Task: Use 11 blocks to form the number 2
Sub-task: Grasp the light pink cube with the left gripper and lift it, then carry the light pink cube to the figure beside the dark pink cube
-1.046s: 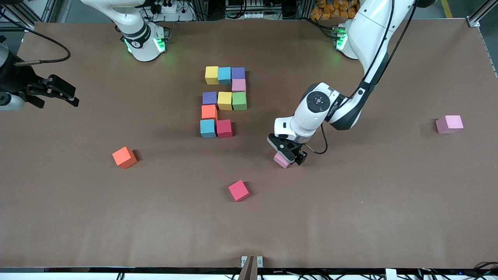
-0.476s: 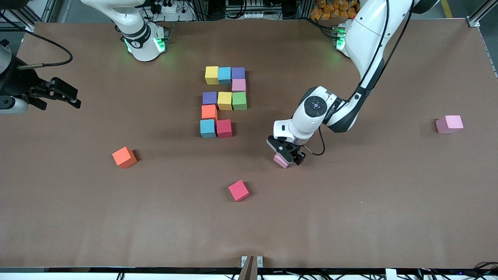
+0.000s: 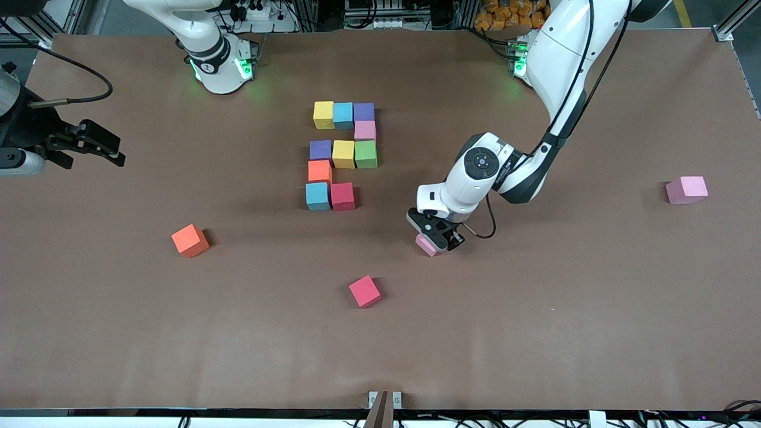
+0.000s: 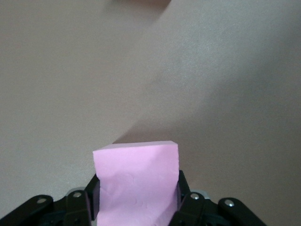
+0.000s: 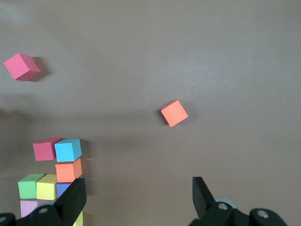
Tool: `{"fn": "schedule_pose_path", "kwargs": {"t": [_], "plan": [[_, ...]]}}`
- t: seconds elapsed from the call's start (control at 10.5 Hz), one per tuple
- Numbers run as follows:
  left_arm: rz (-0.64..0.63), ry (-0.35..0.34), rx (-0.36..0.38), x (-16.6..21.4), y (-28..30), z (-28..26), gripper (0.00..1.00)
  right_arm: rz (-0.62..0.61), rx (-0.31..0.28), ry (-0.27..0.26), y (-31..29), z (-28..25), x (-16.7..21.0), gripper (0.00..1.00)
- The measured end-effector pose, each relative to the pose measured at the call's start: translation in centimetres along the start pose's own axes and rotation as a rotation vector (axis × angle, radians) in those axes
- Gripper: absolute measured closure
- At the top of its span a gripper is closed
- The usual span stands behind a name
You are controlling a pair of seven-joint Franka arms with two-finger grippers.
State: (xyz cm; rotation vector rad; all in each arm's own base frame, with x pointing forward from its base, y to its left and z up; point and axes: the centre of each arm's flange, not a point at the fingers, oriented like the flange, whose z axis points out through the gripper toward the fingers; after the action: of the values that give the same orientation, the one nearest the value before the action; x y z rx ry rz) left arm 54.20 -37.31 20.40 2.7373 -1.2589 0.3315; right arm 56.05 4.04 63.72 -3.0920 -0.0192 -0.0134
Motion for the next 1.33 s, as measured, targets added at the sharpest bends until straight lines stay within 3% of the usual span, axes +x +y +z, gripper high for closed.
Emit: {"fn": "schedule_pose_path", "kwargs": {"t": [0.29,0.57,0.86,1.33], "plan": [[0.114,-0.013,-0.003,1.0,4.3,0.2,0.39,-0.001,0.000,0.001,-0.1,0.0,0.0,0.00],[0.359,-0.035,0.018,2.2,13.5,0.4,0.39,-0.003,0.000,0.001,-0.2,0.0,0.0,0.00],[0.637,-0.038,0.092,2.1,18.9,0.4,0.39,-0.003,0.000,0.001,-0.2,0.0,0.0,0.00],[0.710,-0.028,0.078,2.6,20.9,0.7,0.39,-0.004,0.000,0.000,-0.2,0.1,0.0,0.00]]}}
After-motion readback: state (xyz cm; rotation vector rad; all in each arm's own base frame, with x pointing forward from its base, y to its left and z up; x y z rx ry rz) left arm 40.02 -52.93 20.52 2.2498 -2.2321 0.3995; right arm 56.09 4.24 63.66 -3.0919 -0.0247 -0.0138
